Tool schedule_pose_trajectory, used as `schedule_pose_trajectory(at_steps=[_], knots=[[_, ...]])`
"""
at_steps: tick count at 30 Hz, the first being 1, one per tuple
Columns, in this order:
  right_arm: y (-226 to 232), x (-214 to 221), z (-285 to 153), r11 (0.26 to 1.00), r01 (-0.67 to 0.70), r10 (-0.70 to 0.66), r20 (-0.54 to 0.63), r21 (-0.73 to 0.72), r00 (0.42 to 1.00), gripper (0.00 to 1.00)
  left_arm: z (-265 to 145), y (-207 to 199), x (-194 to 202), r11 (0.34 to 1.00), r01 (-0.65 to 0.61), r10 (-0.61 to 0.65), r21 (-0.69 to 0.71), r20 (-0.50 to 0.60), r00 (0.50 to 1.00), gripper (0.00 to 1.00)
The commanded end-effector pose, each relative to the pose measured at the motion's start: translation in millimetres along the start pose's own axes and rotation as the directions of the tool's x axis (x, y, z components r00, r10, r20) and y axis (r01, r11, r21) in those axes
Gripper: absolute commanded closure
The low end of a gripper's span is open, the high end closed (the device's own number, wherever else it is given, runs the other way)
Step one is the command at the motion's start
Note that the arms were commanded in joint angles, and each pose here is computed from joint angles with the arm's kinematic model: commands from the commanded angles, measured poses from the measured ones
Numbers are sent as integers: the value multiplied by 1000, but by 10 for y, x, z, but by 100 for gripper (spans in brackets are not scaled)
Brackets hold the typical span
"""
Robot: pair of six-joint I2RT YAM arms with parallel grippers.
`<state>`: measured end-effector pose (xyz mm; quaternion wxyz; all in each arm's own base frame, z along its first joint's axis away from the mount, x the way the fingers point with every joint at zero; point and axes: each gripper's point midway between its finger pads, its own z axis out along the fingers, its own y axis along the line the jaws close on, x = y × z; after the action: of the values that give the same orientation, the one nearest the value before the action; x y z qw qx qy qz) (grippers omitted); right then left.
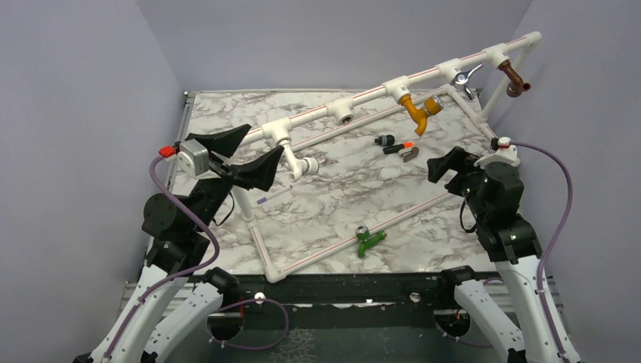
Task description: Install the water faucets
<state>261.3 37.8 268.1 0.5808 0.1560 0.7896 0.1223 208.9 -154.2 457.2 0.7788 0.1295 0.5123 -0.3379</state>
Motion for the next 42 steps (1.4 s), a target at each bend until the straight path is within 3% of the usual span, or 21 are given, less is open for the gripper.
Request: schedule_pose_trajectory(at_steps=[1, 7, 13, 22, 30, 42], knots=[[21, 17, -154, 1000, 18, -18, -81, 6, 997, 0, -10, -110, -106, 999, 23, -24, 44, 12, 1000, 1], [40, 52, -215, 994, 105, -108, -119, -33, 987, 0, -32, -137, -111, 998, 35, -35, 52, -1, 999, 1], [381, 197, -325, 950, 136, -172, -108, -282, 979, 2, -72, -77, -105, 999, 42, -42, 6, -30, 999, 1], [694, 614, -242, 867, 67, -214, -247, -494, 945, 9, -159, 66, -15, 996, 28, -38, -88, -118, 992, 1], [665, 1004, -132, 871, 12, -225, -376, -491, 899, 16, -279, 163, 22, 989, 11, -32, -148, -141, 990, 1], [769, 1692, -91, 890, 66, -313, -501, -451, 806, 18, -265, 207, 77, 988, -43, 17, -150, -171, 985, 1]])
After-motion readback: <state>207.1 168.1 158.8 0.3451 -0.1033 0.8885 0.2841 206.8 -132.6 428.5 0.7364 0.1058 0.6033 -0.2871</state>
